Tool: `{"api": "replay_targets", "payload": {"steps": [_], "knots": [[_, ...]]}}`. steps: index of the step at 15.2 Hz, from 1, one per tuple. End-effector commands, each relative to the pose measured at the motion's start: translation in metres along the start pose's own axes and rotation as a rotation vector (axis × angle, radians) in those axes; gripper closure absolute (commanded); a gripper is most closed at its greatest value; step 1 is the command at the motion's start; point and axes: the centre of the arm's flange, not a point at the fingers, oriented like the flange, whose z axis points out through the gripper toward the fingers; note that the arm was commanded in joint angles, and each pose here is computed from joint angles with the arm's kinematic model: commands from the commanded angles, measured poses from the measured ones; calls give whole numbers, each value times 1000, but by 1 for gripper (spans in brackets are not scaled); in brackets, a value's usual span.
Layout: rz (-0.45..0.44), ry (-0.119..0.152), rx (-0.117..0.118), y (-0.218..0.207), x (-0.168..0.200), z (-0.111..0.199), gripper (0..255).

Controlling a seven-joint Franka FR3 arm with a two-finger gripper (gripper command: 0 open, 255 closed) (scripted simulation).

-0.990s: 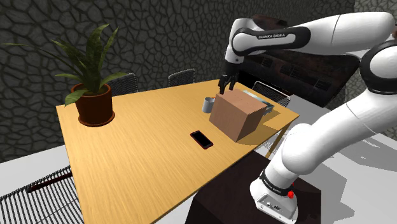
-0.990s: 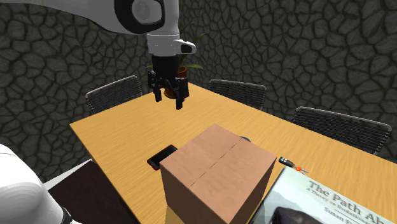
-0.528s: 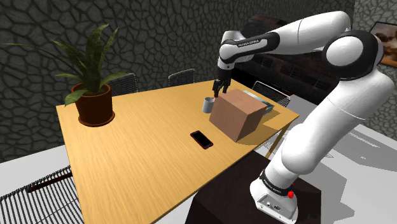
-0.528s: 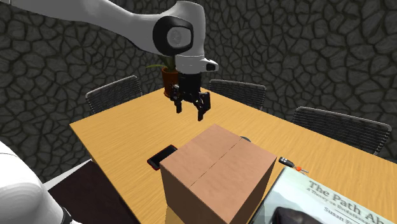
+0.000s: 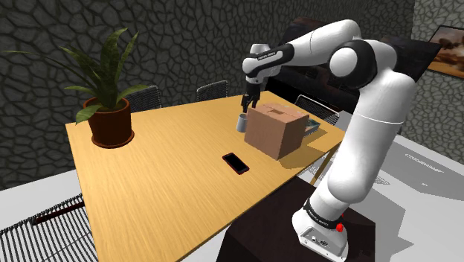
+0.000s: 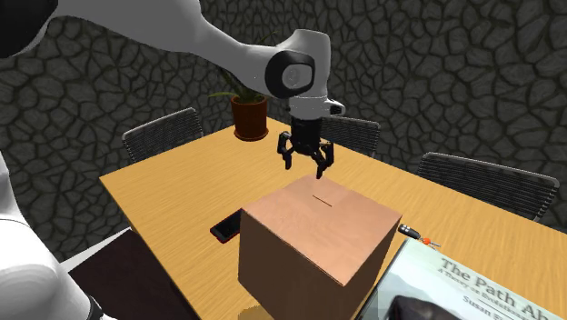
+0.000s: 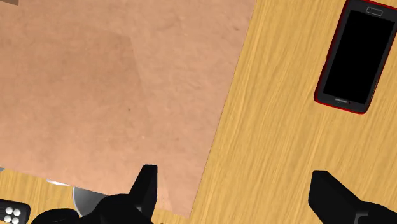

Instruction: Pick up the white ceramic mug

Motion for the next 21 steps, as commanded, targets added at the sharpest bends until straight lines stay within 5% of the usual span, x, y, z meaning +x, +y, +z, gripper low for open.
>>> {"api": "replay_targets", "payload": {"steps": [1,10,19,20,21], "knots": [[4,-49,6,18,13,35,0],[-36,-83,3,75,87,104,0],[-36,-83,3,73,91,144,0],[-36,-83,3,73,90,144,255],[-37,-83,3,73,91,145,255]]}}
